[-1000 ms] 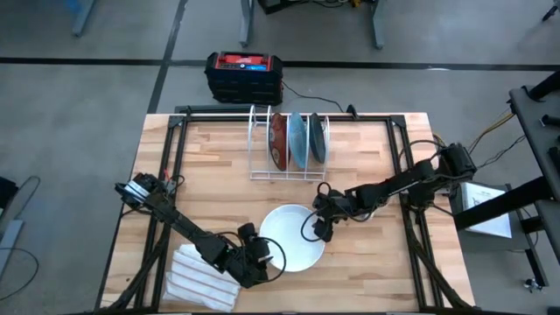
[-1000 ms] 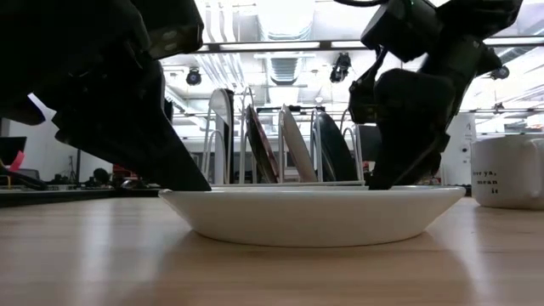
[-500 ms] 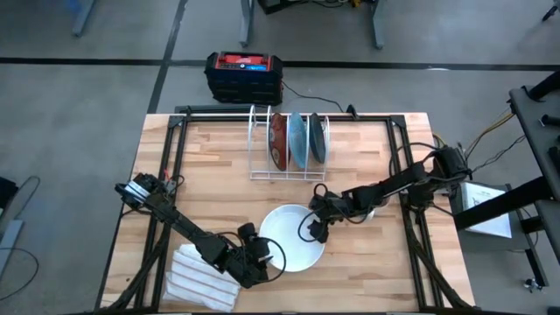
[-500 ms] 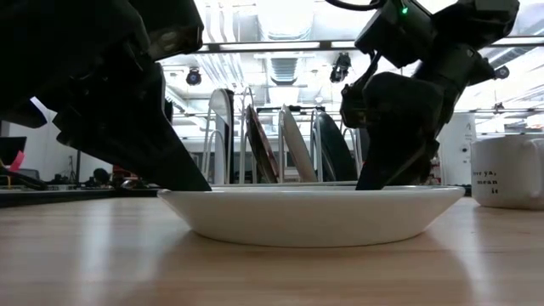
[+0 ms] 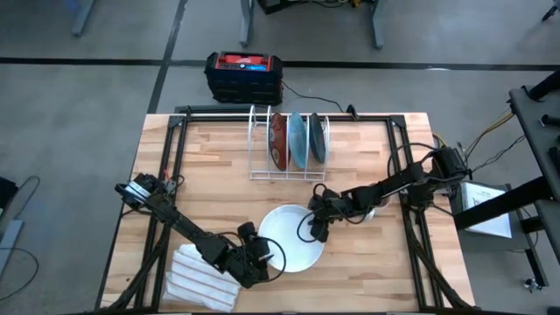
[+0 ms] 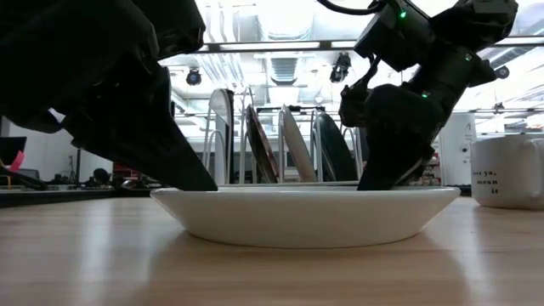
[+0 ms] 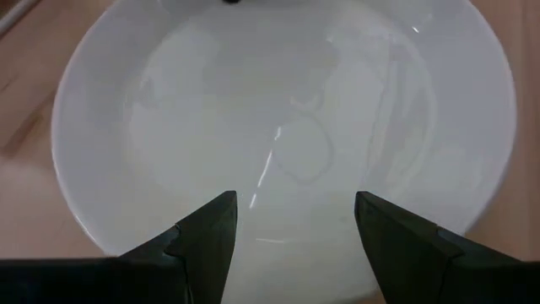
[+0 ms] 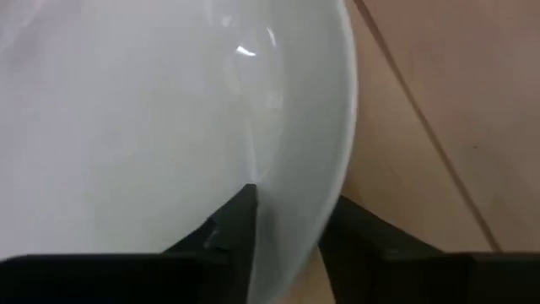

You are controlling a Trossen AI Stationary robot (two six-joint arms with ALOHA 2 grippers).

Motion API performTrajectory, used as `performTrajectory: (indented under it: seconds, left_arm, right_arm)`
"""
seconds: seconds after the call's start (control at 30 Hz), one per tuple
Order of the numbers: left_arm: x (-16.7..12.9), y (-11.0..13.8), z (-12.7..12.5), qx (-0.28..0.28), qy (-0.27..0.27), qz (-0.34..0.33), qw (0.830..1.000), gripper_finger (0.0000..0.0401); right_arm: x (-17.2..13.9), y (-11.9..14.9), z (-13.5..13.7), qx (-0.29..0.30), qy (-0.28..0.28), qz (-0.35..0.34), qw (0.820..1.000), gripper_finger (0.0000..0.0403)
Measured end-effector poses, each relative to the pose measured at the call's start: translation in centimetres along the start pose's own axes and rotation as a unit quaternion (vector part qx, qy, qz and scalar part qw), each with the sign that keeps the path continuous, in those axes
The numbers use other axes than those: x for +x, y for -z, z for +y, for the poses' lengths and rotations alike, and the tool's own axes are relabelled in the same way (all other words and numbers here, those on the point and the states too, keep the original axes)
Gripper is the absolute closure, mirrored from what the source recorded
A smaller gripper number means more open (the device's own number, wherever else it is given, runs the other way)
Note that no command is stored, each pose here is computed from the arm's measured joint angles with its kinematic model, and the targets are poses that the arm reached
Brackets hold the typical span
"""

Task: Sort dishes
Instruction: Put the white plate in the dish rack

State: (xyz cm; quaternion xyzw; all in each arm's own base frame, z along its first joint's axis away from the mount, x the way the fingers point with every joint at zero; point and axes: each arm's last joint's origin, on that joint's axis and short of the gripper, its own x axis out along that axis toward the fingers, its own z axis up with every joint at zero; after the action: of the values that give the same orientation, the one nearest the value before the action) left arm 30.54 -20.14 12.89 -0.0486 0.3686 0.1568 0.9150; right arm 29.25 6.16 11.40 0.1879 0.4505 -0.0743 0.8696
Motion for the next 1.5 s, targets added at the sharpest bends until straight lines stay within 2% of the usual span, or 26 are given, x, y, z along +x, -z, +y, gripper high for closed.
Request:
performTrajectory:
  seconds: [0.2, 0.5, 0.63, 0.9, 1.13, 1.23, 1.5]
  left_arm:
    - [-0.4, -0.4, 0.1, -0.001, -0.009, -0.018, 1.000, 0.0170]
    - [-1.4, -1.5, 0.3, 0.007, -0.002, -0.035, 0.999, 0.0170]
    - [-2.4, -2.3, 0.5, 0.011, -0.003, -0.052, 0.999, 0.0170]
    - [-5.4, -4.4, 1.9, -0.007, -0.049, -0.118, 0.992, 0.0170]
    - [-7.5, -6.0, 2.9, -0.027, -0.065, -0.159, 0.985, 0.0170]
    - [-7.5, -6.1, 2.9, -0.027, -0.065, -0.160, 0.985, 0.0170]
    - [-7.8, -6.2, 3.3, -0.033, -0.094, -0.180, 0.979, 0.0170]
  right_arm:
    - [0.0, -0.4, 0.0, 0.011, 0.015, -0.021, 1.000, 0.0373]
    - [-0.1, -0.5, -0.3, -0.009, 0.027, -0.030, 0.999, 0.0376]
    - [-0.6, -0.9, -0.3, -0.041, 0.048, -0.050, 0.997, 0.0376]
    - [-3.0, -2.0, -0.1, -0.122, 0.080, -0.102, 0.984, 0.0376]
    - [-5.8, -2.8, 0.9, -0.210, 0.130, -0.166, 0.955, 0.0382]
    - [-7.0, -3.0, 1.8, -0.259, 0.155, -0.203, 0.931, 0.0388]
    - [-9.3, -3.0, 4.2, -0.368, 0.174, -0.269, 0.873, 0.0398]
